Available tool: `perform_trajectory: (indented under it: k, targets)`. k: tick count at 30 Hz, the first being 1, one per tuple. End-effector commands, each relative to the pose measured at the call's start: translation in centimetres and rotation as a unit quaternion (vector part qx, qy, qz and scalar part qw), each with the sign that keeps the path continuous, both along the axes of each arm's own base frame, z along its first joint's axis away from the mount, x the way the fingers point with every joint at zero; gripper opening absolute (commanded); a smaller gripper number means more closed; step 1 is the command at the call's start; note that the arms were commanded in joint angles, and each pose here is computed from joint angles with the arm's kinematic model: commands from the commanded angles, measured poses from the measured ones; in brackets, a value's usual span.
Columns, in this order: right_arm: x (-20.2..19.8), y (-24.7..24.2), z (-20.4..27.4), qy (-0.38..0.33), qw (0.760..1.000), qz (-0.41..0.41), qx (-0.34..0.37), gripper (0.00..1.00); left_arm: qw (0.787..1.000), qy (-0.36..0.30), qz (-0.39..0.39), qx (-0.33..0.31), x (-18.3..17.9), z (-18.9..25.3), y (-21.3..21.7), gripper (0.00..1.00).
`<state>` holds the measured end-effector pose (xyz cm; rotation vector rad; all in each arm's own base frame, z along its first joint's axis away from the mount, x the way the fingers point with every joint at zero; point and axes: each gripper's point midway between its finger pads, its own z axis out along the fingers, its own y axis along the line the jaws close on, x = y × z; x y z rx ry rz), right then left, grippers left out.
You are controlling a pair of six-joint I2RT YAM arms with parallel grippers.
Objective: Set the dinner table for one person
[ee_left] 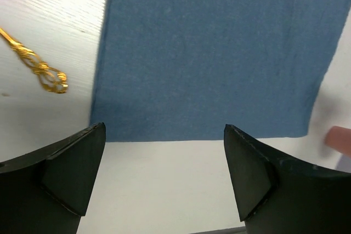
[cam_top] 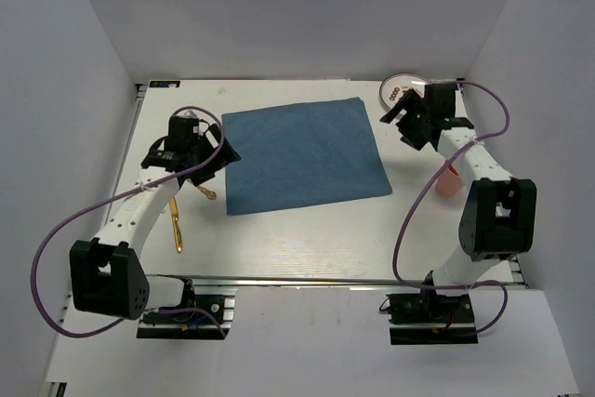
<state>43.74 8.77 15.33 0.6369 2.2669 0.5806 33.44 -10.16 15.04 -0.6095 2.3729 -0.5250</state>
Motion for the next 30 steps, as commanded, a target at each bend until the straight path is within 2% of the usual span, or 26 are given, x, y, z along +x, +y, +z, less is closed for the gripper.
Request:
perform_trajectory:
  k: [1, 4, 6, 7, 8, 9, 11, 15, 19, 23, 30]
  targets:
    - [1.9, -3.3, 0.1, 0.028, 0.99, -0.137, -0.005, 0.89, 0.996, 0.003, -0.007, 0.088, -1.7, 1.9, 2.7, 0.98]
    - [3.5, -4.0, 0.4, 0.016, 0.985, -0.174, 0.002, 0.89, 0.993, -0.012, 0.002, 0.114, -2.8, 3.0, 4.0, 0.98]
    - [5.2, -4.7, 0.8, 0.01, 0.982, -0.187, 0.008, 0.89, 0.994, -0.027, -0.007, 0.105, -3.2, 3.4, 4.0, 0.98]
    - [5.8, -5.0, -0.5, 0.027, 0.982, -0.187, 0.001, 0.89, 0.994, -0.034, -0.018, 0.098, -3.7, 3.6, 3.9, 0.98]
    - [7.2, -5.8, 0.8, 0.014, 0.981, -0.195, -0.003, 0.89, 0.994, -0.025, -0.019, 0.101, -4.2, 3.4, 4.0, 0.98]
    - [7.1, -6.2, -1.3, 0.05, 0.979, -0.199, -0.016, 0.89, 0.994, -0.026, -0.022, 0.106, -4.4, 3.6, 4.2, 0.98]
    - [8.1, -8.0, -1.5, 0.055, 0.976, -0.212, -0.012, 0.89, 0.992, -0.028, -0.022, 0.12, -4.7, 3.5, 4.6, 0.98]
    - [10.6, -9.6, -1.9, 0.038, 0.982, -0.186, 0.005, 0.89, 0.985, -0.056, -0.028, 0.161, -5.6, 3.1, 5.6, 0.98]
    - [11.5, -11.2, -5.1, 0.084, 0.978, -0.189, 0.007, 0.89, 0.984, -0.09, -0.035, 0.151, -6.4, 3.6, 5.3, 0.98]
    - [13.2, -12.0, -6.5, 0.073, 0.982, -0.172, 0.033, 0.87, 0.981, -0.128, -0.05, 0.14, -6.6, 4.7, 4.7, 0.98]
    - [15.5, -14.0, -8.0, 0.069, 0.982, -0.17, 0.046, 0.86, 0.98, -0.13, -0.083, 0.125, -6.6, 4.5, 3.4, 0.98]
